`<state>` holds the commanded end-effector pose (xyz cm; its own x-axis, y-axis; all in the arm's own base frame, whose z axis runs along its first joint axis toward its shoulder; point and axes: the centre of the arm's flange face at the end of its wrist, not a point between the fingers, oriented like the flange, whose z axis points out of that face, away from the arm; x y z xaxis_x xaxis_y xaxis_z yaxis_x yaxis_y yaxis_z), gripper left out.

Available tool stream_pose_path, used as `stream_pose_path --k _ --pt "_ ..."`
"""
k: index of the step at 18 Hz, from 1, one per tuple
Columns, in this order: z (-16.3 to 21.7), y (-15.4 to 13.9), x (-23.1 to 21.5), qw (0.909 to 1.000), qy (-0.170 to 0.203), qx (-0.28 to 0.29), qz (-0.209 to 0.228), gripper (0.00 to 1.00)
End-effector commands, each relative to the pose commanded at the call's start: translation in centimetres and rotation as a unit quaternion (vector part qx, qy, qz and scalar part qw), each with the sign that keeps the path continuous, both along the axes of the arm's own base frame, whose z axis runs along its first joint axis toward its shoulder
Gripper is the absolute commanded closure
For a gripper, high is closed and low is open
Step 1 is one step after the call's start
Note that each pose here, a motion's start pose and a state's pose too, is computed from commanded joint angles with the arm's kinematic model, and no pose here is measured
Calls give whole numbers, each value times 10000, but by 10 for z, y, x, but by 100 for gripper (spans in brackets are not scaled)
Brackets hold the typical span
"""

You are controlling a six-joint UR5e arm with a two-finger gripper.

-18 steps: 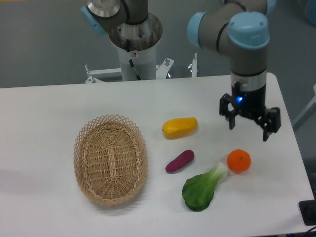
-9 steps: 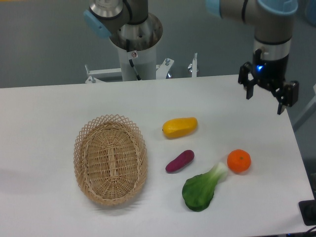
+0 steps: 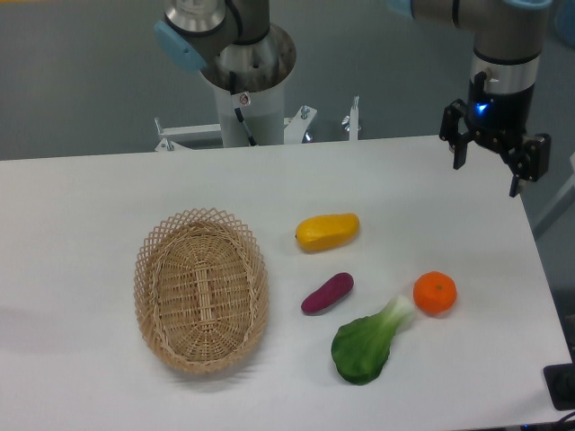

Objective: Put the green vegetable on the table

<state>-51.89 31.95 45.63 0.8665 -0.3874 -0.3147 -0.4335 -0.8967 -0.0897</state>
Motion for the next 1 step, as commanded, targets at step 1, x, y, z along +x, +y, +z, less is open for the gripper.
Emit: stream_pose_path --k 1 --pt "0 -1 0 10000 -2 2 15 0"
